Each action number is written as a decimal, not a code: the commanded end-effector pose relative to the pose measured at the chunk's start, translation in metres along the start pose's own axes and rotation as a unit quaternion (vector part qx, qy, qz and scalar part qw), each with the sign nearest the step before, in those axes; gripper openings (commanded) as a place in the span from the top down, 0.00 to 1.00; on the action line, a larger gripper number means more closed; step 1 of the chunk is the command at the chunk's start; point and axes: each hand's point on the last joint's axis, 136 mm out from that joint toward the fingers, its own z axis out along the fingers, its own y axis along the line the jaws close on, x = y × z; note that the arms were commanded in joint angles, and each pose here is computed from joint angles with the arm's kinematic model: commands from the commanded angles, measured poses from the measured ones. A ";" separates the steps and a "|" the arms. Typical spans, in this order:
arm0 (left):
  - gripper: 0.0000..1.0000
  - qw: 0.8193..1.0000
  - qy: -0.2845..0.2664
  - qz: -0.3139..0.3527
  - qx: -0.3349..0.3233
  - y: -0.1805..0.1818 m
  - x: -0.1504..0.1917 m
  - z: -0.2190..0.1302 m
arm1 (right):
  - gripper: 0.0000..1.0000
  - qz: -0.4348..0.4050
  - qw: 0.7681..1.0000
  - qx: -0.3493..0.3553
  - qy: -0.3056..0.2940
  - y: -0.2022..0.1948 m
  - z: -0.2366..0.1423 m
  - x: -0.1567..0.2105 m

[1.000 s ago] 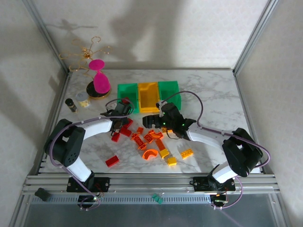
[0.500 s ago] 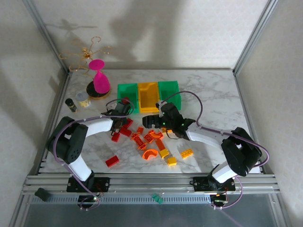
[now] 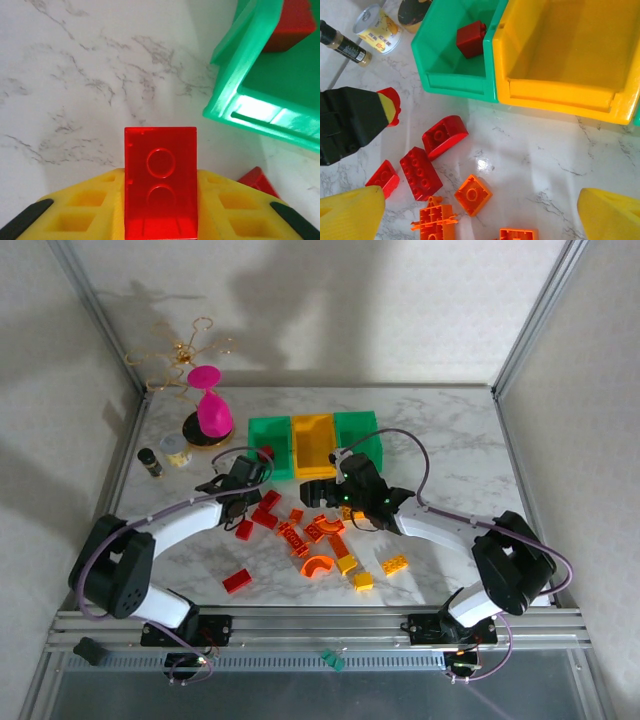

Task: Sort the legos into containers by color
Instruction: Pick up the lego from the middle-left of the table, then place the lego in the container.

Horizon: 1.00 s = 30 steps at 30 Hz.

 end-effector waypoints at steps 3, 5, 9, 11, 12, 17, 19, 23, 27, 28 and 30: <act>0.71 1.000 -0.022 0.009 0.014 -0.019 -0.034 -0.019 | 0.01 0.004 0.999 -0.013 -0.043 0.010 -0.013 -0.036; 0.72 0.999 -0.022 0.014 0.024 -0.033 -0.041 -0.017 | 0.01 0.006 0.999 -0.013 -0.047 0.008 -0.013 -0.039; 0.72 0.999 -0.019 0.024 0.034 -0.059 -0.051 -0.003 | 0.01 0.023 0.998 0.003 -0.057 -0.005 -0.014 -0.044; 0.73 0.999 -0.017 0.035 0.028 -0.070 -0.056 0.009 | 0.01 0.033 0.998 0.009 -0.061 -0.013 -0.015 -0.046; 0.73 0.999 -0.017 0.039 0.023 -0.074 -0.059 0.014 | 0.01 0.036 0.997 0.011 -0.062 -0.016 -0.015 -0.046; 0.73 0.998 -0.018 0.053 0.009 -0.094 -0.069 0.043 | 0.01 0.038 0.997 0.016 -0.067 -0.020 -0.017 -0.049; 0.73 0.998 -0.015 0.055 0.002 -0.097 -0.073 0.056 | 0.01 0.036 0.997 0.019 -0.068 -0.021 -0.017 -0.049; 0.71 0.998 -0.009 0.064 -0.013 -0.102 -0.076 0.077 | 0.01 0.034 0.997 0.025 -0.062 -0.024 -0.014 -0.045; 0.69 0.998 -0.006 0.067 -0.022 -0.102 -0.077 0.092 | 0.01 0.032 0.997 0.029 -0.060 -0.027 -0.013 -0.043; 0.68 0.997 -0.003 0.066 -0.025 -0.101 -0.077 0.095 | 0.01 0.032 0.997 0.030 -0.060 -0.027 -0.012 -0.043; 0.66 0.997 -0.001 0.067 -0.032 -0.099 -0.078 0.097 | 0.01 0.032 0.997 0.030 -0.058 -0.027 -0.011 -0.043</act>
